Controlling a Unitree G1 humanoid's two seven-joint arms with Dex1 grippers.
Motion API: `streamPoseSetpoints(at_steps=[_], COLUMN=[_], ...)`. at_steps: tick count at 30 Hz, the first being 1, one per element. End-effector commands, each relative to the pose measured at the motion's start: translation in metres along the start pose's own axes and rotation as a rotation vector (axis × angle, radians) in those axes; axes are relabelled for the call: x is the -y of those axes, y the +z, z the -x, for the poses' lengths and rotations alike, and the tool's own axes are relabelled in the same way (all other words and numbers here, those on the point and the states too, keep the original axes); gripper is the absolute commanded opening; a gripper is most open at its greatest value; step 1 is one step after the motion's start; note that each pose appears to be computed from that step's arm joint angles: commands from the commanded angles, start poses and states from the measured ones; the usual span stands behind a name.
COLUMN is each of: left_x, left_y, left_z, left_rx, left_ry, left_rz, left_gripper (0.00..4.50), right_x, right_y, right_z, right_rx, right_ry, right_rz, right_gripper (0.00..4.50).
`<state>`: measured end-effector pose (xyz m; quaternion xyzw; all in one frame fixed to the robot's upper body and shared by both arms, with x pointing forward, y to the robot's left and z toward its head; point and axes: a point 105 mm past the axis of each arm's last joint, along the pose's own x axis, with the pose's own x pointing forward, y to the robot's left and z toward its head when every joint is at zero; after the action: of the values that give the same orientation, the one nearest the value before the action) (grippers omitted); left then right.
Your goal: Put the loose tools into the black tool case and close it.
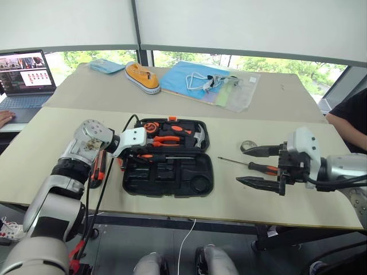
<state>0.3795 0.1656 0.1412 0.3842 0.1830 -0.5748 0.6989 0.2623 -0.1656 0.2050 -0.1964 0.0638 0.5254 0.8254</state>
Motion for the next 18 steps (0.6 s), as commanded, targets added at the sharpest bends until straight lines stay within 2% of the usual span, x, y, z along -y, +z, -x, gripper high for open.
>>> streamPoseSetpoints(at_steps=[1,5,9,10,12,17,18], left_x=[-0.014,-0.016,-0.016,-0.017,-0.016,-0.013,-0.013], left_y=[0.017,0.036,0.046,0.048,0.051,0.047,0.045], left_z=[0.013,0.022,0.025,0.025,0.018,0.001,-0.003], left_rx=[0.053,0.135,0.179,0.188,0.194,0.173,0.167], left_ry=[0.055,0.040,0.042,0.046,0.038,0.023,0.025], left_rz=[-0.001,0.032,0.023,0.023,0.017,0.009,0.009], left_gripper=[1.88,3.21,3.21,2.66,2.06,0.12,0.02], right_x=[0.002,0.003,0.002,0.002,0.002,0.003,0.003], right_y=[0.012,0.011,0.009,0.009,0.008,0.008,0.008], right_z=[0.004,0.005,0.004,0.003,0.003,0.002,0.002], right_rx=[0.029,0.030,0.032,0.032,0.034,0.035,0.035], right_ry=[-0.016,-0.014,-0.014,-0.013,-0.013,-0.016,-0.018], right_rz=[0.056,0.055,0.052,0.052,0.051,0.054,0.054], right_gripper=[4.50,4.50,4.50,4.50,4.50,4.50,4.50])
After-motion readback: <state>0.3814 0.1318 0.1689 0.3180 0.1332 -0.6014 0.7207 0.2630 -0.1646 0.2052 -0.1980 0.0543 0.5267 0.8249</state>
